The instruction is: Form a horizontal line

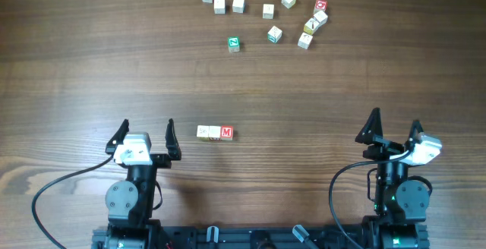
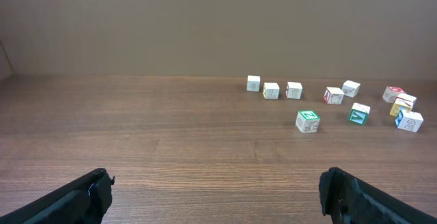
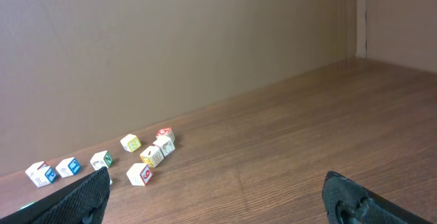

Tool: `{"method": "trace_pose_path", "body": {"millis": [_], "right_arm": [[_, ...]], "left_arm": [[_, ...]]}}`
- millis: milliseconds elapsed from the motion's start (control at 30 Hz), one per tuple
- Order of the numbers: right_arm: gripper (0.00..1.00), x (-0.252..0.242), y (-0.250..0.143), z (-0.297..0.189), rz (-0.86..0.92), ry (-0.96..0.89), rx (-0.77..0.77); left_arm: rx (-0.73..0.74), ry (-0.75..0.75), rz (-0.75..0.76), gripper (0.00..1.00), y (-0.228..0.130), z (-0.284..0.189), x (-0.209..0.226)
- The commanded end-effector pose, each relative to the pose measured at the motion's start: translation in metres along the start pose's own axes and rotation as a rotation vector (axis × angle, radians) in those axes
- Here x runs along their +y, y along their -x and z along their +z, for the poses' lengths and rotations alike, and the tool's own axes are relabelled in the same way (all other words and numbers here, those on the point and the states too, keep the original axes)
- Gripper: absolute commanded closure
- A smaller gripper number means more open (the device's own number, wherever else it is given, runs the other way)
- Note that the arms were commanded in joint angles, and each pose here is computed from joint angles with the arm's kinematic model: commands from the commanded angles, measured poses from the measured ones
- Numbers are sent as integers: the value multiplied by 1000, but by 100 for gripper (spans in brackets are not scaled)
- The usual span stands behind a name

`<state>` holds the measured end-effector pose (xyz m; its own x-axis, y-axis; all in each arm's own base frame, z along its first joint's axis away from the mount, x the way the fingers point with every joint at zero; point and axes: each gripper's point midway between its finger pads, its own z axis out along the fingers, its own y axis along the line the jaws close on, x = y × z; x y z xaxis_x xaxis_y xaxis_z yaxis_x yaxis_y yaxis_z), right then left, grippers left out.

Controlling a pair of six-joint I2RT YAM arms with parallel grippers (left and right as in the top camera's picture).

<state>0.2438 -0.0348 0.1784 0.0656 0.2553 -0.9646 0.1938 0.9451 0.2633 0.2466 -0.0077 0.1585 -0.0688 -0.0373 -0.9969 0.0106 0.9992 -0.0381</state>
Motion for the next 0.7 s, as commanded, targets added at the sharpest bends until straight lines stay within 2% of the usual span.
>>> {"method": "trace_pose_path", "body": {"millis": [0,667], "right_arm": [[0,1,1,0,10,6,-7],[0,1,1,0,10,6,-7]], "left_arm": [[-4,14,23,0,0,-1,2],[-4,8,23,0,0,-1,1]]}}
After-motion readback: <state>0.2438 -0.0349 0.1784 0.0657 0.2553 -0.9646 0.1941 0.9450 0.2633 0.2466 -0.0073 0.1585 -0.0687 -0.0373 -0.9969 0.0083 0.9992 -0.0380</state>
